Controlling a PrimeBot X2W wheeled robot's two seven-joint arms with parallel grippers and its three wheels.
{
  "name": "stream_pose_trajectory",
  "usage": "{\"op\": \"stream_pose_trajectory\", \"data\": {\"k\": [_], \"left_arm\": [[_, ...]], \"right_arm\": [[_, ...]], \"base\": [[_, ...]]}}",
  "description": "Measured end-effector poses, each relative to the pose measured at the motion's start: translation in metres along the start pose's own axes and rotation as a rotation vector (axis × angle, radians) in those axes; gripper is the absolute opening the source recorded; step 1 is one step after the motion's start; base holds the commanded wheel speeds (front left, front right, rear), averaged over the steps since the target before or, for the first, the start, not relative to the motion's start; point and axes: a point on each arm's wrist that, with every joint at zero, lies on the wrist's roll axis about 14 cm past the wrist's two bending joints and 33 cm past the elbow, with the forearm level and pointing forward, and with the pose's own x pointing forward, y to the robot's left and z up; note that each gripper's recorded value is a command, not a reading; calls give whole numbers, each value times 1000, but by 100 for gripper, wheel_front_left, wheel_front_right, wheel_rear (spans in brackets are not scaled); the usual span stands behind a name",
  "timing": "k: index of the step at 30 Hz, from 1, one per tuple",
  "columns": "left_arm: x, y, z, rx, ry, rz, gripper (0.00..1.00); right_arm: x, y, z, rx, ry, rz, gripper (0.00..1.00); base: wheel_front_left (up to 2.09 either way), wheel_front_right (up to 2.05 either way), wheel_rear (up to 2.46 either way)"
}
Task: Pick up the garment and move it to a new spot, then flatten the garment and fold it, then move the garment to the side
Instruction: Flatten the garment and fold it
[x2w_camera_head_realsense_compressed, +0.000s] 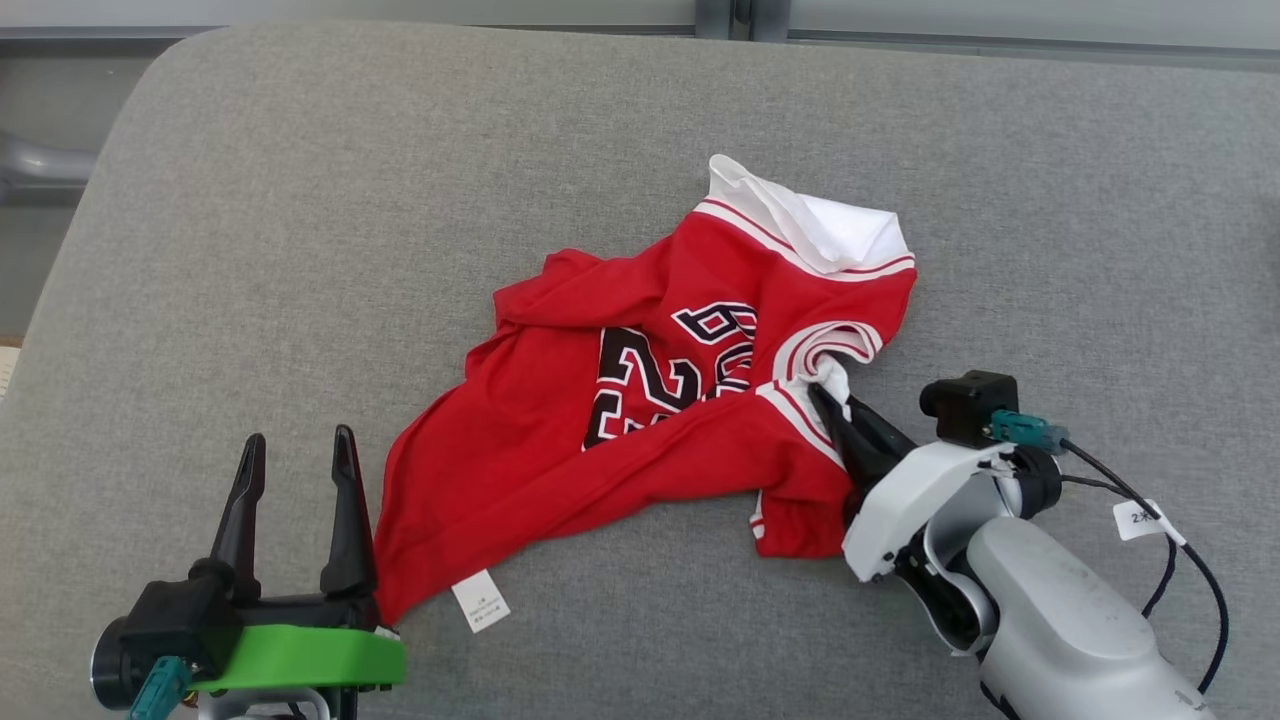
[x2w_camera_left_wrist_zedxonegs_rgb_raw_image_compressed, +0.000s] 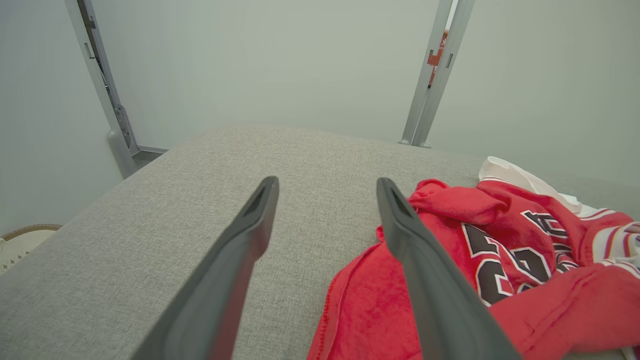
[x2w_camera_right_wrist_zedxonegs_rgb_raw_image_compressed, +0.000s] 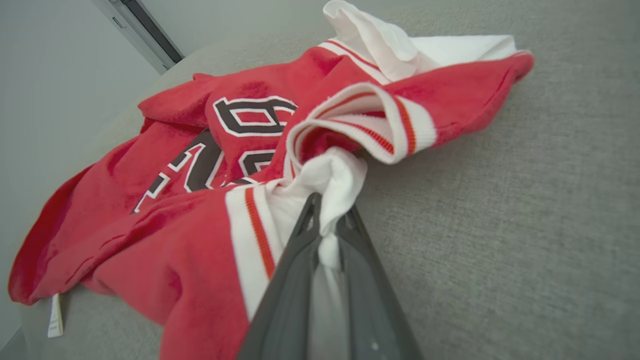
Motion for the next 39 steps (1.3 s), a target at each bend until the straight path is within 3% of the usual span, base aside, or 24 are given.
{"op": "stream_pose_trajectory", "data": {"k": [6, 9, 14, 17, 21, 23, 24, 25, 26, 27, 33, 39], "left_arm": [[1, -3, 0, -4, -2, -13, 100], [1, -7, -1, -8, 0, -23, 100], [3, -21, -5, -28, 10, -63, 100], [3, -30, -10, -39, 24, -90, 100], [5, -38, -14, -59, 37, -108, 100], [5, -41, -17, -67, 47, -112, 100], [5, -42, -19, -69, 51, -115, 100], [5, -43, -20, -71, 55, -119, 100], [6, -44, -21, -72, 57, -121, 100], [6, -45, -22, -73, 60, -124, 100], [5, -47, -21, -74, 58, -130, 100], [0, -49, -19, -74, 54, -139, 100]], "right_arm": [[-16, -26, 28, -95, -75, -28, 0], [-29, -46, 54, -232, -126, -50, 0], [-51, -67, 91, -556, -169, -73, 0], [-65, -73, 85, -689, -137, -72, 0], [-87, -82, 53, -739, -54, -80, 9], [-99, -89, 34, -749, 3, -94, 21], [-106, -93, 24, -740, 27, -107, 41], [-113, -97, 14, -730, 56, -120, 71], [-118, -97, 5, -724, 76, -124, 91], [-124, -97, -4, -703, 93, -131, 100], [-156, -100, -32, -604, 135, -209, 100], [-188, -119, -6, -537, 38, -371, 100]], "base": [[0, 0, 0], [0, 0, 0], [0, 0, 0], [0, 0, 0], [0, 0, 0], [0, 0, 0], [0, 0, 0], [0, 0, 0], [0, 0, 0], [0, 0, 0], [0, 0, 0], [0, 0, 0]]}}
